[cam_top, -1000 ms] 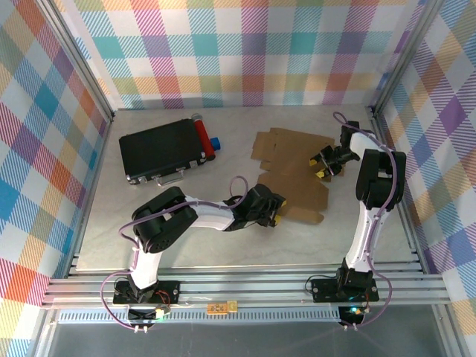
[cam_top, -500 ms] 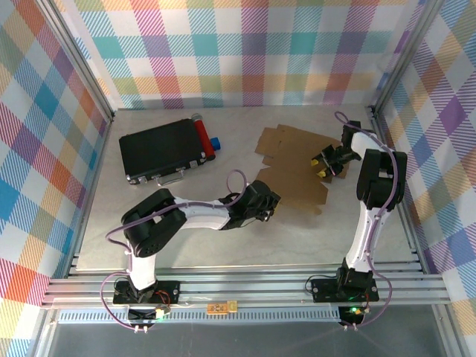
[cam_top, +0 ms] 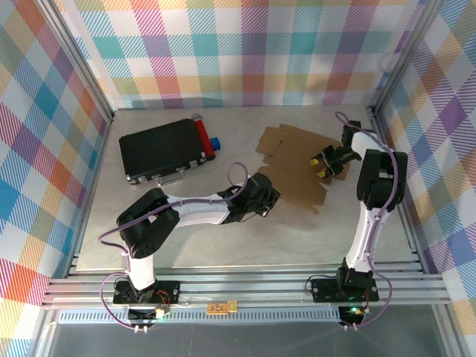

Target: Fold the paper box

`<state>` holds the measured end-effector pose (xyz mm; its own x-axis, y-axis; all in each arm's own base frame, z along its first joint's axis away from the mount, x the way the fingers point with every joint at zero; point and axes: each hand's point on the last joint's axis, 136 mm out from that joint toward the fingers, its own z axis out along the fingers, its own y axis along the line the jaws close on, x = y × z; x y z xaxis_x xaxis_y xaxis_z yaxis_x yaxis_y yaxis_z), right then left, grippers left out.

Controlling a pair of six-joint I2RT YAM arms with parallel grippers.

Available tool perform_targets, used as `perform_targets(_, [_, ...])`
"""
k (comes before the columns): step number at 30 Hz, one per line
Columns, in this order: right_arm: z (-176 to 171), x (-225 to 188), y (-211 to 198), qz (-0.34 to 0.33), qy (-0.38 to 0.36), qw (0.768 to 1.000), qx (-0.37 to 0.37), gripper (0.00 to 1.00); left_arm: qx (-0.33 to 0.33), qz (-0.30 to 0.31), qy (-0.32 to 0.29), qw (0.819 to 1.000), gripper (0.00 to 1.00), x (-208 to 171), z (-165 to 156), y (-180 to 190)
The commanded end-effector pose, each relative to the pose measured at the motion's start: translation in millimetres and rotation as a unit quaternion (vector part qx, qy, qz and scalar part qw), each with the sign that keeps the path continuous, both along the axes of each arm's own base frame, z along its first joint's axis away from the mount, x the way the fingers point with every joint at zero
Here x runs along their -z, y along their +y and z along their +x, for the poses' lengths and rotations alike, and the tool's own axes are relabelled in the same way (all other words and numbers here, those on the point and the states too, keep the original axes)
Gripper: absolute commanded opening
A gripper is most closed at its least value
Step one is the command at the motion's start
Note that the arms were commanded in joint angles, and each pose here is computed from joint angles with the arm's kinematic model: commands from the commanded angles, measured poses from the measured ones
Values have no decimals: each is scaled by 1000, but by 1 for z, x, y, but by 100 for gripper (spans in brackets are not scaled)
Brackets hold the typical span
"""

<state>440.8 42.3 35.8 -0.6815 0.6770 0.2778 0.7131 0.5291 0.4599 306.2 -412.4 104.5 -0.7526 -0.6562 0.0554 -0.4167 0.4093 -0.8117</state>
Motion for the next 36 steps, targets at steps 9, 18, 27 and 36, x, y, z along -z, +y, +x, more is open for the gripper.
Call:
perform_targets(9, [6, -174, -21, -42, -178, 983, 26, 78, 38, -20, -116, 992, 0, -147, 49, 29])
perform_targets(18, [-52, -146, -14, 56, -160, 975, 146, 100, 21, -79, -127, 989, 0, -203, 81, 52])
perform_targets(27, [-36, -109, -14, 186, -163, 919, 307, 99, 20, -96, -117, 988, 0, -208, 80, 58])
perform_targets(36, [23, -76, -19, 229, -158, 900, 335, 100, 19, -101, -114, 988, 0, -209, 79, 62])
